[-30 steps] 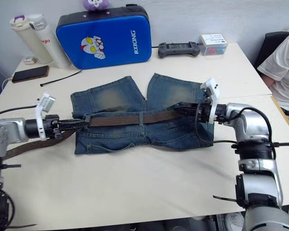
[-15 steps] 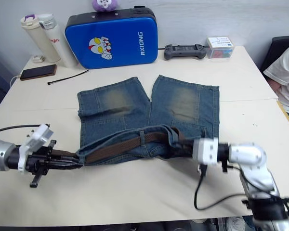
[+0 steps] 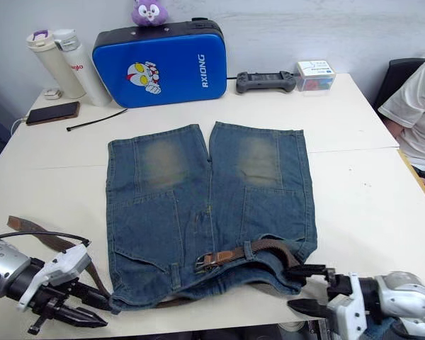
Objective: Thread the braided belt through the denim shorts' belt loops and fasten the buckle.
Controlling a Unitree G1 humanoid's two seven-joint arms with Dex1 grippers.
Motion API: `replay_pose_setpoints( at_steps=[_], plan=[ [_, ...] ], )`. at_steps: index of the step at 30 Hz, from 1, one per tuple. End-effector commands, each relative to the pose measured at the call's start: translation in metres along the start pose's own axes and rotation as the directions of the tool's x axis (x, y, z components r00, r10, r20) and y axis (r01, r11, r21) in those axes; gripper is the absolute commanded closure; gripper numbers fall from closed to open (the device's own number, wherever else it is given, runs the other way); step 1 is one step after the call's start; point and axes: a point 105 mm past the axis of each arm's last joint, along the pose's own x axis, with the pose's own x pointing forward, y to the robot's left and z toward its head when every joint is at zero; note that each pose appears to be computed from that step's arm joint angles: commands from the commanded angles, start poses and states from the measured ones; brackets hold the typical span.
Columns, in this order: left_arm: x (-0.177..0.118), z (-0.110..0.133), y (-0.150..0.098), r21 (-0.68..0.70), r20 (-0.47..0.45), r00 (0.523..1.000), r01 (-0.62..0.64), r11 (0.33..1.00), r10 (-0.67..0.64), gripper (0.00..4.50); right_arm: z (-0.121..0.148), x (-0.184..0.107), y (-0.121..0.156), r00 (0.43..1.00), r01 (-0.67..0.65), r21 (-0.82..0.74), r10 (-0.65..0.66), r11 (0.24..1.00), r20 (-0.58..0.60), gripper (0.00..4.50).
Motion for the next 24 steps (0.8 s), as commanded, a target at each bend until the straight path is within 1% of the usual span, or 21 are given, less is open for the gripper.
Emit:
replay_pose_setpoints(
  at_steps=[1,2,3,6,8,12,13,14,15,17,18,19,20,22,23,24],
  plan=[
    [-0.016,0.001,-0.010,-0.064,0.040,0.998,0.050,0.997,-0.047,0.75,-0.019,-0.025,0.009,0.995,-0.008,0.079,0.016,0.997,-0.095,0.00],
    [-0.022,0.003,-0.013,-0.103,0.066,0.996,0.059,0.993,-0.052,0.33,-0.024,-0.032,0.010,0.993,-0.004,0.097,0.015,0.995,-0.121,0.00],
    [-0.028,0.005,-0.014,-0.140,0.091,0.995,0.063,0.988,-0.050,0.08,-0.028,-0.039,0.009,0.990,0.005,0.112,0.011,0.994,-0.144,0.00],
    [-0.049,0.007,-0.013,-0.232,0.181,0.984,0.045,0.972,-0.003,0.08,-0.037,-0.055,0.004,0.979,0.040,0.150,-0.009,0.988,-0.203,0.00],
    [-0.059,0.006,-0.012,-0.252,0.216,0.976,0.036,0.967,0.020,0.08,-0.042,-0.065,-0.003,0.971,0.073,0.162,-0.033,0.984,-0.239,0.00],
    [-0.070,0.031,-0.012,-0.193,0.365,0.931,0.071,0.979,0.004,0.08,-0.055,-0.080,-0.037,0.945,0.186,0.170,-0.128,0.968,-0.302,0.00],
    [-0.072,0.037,-0.012,-0.170,0.391,0.920,0.075,0.983,-0.002,0.08,-0.061,-0.084,-0.049,0.931,0.237,0.190,-0.167,0.953,-0.324,0.00],
    [-0.074,0.042,-0.010,-0.148,0.417,0.909,0.062,0.987,0.005,0.08,-0.069,-0.092,-0.071,0.897,0.357,0.228,-0.264,0.906,-0.356,0.00],
    [-0.075,0.046,-0.006,-0.128,0.436,0.900,0.037,0.991,0.023,0.08,-0.075,-0.097,-0.091,0.867,0.440,0.258,-0.332,0.860,-0.372,0.00],
    [-0.076,0.055,0.006,-0.080,0.469,0.880,-0.048,0.996,0.080,0.08,-0.079,-0.098,-0.118,0.838,0.514,0.314,-0.389,0.798,-0.383,0.00],
    [-0.076,0.061,0.012,-0.065,0.489,0.866,-0.086,0.994,0.107,0.08,-0.077,-0.095,-0.131,0.827,0.544,0.342,-0.421,0.766,-0.373,0.00],
    [-0.075,0.069,0.020,-0.050,0.518,0.844,-0.133,0.990,0.140,0.08,-0.075,-0.088,-0.145,0.820,0.566,0.388,-0.446,0.727,-0.360,0.00],
    [-0.075,0.076,0.031,-0.065,0.536,0.821,-0.193,0.979,0.197,0.08,-0.071,-0.080,-0.156,0.822,0.567,0.429,-0.450,0.703,-0.349,0.00],
    [-0.076,0.087,0.058,-0.098,0.542,0.773,-0.331,0.938,0.329,0.08,-0.065,-0.062,-0.179,0.822,0.568,0.524,-0.455,0.634,-0.341,0.00],
    [-0.074,0.092,0.065,-0.096,0.533,0.765,-0.370,0.924,0.361,0.08,-0.066,-0.053,-0.188,0.821,0.567,0.593,-0.446,0.572,-0.356,0.00],
    [-0.069,0.095,0.071,-0.085,0.509,0.768,-0.404,0.911,0.388,0.08,-0.062,-0.044,-0.196,0.826,0.557,0.626,-0.442,0.545,-0.350,0.00]
  ],
)
